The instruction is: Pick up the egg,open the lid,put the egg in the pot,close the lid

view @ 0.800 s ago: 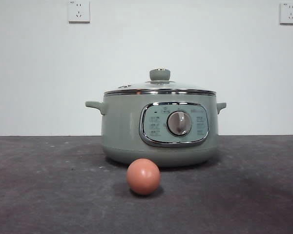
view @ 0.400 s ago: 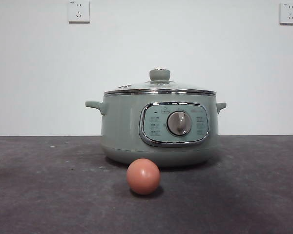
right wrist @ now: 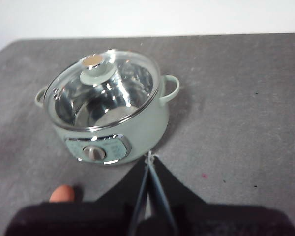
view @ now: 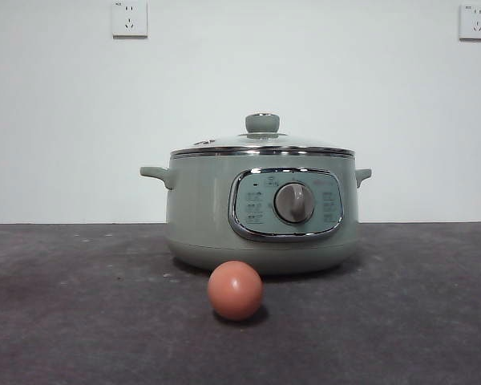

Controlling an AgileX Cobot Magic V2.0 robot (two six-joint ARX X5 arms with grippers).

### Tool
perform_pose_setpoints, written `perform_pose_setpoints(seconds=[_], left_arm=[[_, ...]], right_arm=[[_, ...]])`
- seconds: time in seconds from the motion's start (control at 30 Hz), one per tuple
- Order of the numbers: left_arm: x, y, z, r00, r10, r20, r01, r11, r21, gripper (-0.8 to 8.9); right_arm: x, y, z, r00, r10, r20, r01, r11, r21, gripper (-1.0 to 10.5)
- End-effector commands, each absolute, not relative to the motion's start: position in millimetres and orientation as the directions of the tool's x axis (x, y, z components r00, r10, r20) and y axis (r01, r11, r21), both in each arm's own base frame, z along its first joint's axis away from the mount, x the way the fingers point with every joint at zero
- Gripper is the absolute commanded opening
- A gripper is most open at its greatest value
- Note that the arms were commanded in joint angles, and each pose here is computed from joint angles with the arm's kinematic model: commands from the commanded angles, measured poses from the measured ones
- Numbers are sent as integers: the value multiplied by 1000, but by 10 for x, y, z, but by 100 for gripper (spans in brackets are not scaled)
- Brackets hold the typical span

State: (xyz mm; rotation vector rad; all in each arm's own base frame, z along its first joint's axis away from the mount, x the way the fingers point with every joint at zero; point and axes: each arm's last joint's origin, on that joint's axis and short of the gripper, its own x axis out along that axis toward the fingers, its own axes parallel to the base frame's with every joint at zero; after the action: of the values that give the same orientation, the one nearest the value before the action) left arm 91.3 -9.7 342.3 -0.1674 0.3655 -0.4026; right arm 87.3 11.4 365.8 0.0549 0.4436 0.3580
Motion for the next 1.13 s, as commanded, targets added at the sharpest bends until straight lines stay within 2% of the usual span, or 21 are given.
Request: perform_pose_setpoints(seconds=[0.03,0.2,0.27,0.33,0.37,0.43,0.5,0.53,0.57,0.6,0.93,1.13], left_arm=[[903,-96,3497,847,-411,-337,371,911,-178,-6],[932,-95,3575,839,-415,-352,371,910,-187,-4],[945,-104,3586,822,-448,-351,400,894,-203,-1],[954,-119,3589,795,-501,-342,448,865,-226,8],[960,-126,3588,781,-525,-339,469,851,-237,38],[973,-134,3586,761,-555,-336,495,831,-253,209],[989,-137,3581,751,-568,-337,504,823,-262,532],[999,-136,3577,750,-567,-341,501,823,-267,663],[1011,-136,3570,747,-567,-347,495,823,-280,757],[1016,-135,3566,745,-567,-351,491,822,-288,787],[1137,-133,3535,730,-570,-379,480,821,-309,786],[1340,-200,3613,698,-609,-377,526,793,-307,786]], right_arm=[[878,115,3746,836,354,-419,-357,931,75,-10],[941,116,3799,827,354,-437,-355,931,82,1],[970,117,3796,822,355,-445,-356,931,84,12],[985,123,3791,812,374,-447,-375,923,92,117],[990,126,3790,807,385,-447,-384,918,98,209],[997,131,3787,799,400,-449,-396,912,108,364],[1004,133,3782,794,406,-452,-401,909,113,496],[1010,133,3780,792,406,-455,-400,909,115,531],[1008,133,3776,791,406,-458,-400,909,117,556],[1009,133,3773,789,406,-461,-399,909,119,575],[1003,133,3752,775,407,-483,-393,910,135,574],[1008,139,3743,762,425,-488,-406,901,150,572]])
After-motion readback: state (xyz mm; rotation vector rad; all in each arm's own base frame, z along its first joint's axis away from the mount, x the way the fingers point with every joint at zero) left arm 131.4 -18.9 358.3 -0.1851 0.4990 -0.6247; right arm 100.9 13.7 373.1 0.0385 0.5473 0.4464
